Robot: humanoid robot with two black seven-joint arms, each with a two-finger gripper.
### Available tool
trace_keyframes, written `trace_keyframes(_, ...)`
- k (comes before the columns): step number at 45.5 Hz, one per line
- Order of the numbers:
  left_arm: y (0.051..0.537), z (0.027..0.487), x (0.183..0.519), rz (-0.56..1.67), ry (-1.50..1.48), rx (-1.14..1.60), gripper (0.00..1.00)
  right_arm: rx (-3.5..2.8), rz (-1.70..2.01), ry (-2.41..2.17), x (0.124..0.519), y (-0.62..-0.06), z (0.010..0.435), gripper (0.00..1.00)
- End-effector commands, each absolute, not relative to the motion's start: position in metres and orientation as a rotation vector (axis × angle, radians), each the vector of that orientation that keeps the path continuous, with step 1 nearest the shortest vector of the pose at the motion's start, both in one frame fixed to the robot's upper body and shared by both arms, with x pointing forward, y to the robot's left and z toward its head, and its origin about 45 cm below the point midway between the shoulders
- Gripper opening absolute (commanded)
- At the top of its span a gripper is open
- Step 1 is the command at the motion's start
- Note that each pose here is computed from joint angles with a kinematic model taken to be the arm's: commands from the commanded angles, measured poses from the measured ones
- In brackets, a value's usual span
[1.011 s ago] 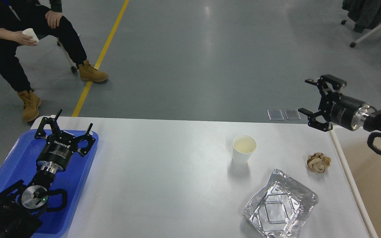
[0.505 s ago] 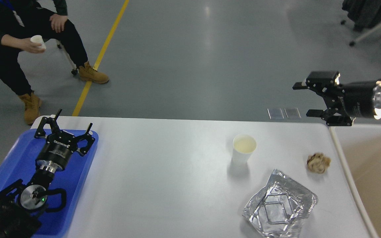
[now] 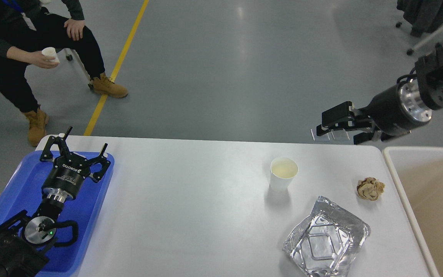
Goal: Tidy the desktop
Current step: 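Move the open right gripper over the white paper cup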
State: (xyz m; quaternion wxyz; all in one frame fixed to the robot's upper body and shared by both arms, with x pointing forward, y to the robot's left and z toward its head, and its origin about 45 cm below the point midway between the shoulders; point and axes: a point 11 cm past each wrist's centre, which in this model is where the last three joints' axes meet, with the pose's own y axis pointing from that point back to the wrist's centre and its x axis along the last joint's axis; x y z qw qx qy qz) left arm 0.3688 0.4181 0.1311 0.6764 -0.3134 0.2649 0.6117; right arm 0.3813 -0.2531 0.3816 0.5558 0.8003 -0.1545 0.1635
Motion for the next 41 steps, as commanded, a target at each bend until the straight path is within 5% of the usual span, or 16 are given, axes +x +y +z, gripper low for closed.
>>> trace_keyframes(1, 0.417, 0.131, 0.369, 1.375, 0.597, -0.705, 0.99, 1.668, 0.556, -0.105, 0.377, -0.207, 0.394, 1.0)
trace_keyframes(41, 0.418, 0.131, 0.369, 1.376, 0.596, -0.708, 0.99, 1.596, 0.48, 0.117, 0.387, -0.186, 0.388, 1.0)
